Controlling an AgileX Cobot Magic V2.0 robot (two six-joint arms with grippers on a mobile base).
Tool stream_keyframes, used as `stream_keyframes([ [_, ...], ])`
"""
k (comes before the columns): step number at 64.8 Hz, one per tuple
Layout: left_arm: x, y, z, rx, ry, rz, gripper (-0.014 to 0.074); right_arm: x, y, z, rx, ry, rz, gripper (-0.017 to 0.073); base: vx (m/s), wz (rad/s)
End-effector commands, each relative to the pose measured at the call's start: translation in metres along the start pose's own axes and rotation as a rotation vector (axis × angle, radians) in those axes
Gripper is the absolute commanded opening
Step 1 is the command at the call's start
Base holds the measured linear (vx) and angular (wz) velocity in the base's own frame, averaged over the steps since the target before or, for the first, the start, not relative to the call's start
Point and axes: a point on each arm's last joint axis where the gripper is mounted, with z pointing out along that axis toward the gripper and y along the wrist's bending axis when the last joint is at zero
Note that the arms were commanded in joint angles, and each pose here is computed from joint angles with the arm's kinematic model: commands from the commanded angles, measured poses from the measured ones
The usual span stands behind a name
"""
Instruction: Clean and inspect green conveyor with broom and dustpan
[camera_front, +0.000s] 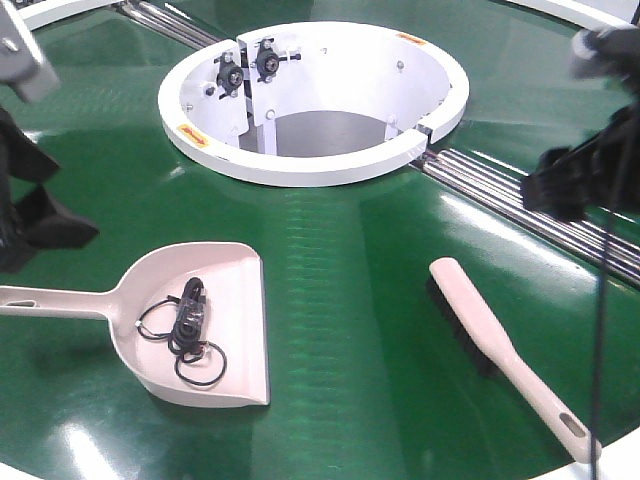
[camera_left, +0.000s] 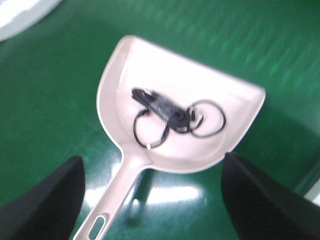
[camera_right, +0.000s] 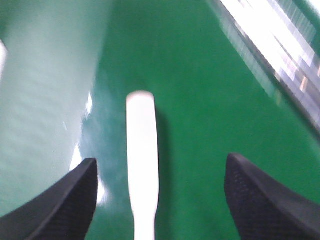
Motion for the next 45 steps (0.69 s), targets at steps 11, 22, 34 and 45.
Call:
stream_keyframes([
  [11,-0.007,-0.021,-0.069,-0.166,-0.296,-0.183,0.0533,0.018,-0.003,-0.078,0.04,-0.424,-0.056,0.0516,0.0,0.0],
  [22,0.009,-0.045,-0.114,-0.276,-0.419,-0.227,0.0533,0.056,-0.001,-0.106,0.032,-0.583,-0.044,0.0516,0.0,0.0],
  [34,0.05,-0.082,-0.136,-0.425,-0.649,-0.338,0.0533,0.101,0.002,-0.123,0.034,-0.751,-0.051,0.0516,0.0,0.0],
  [45,0.101,-0.104,-0.103,-0.525,-0.666,-0.413,0.0531,0.149,0.006,-0.111,0.01,-0.854,-0.092,0.0516,0.0,0.0],
])
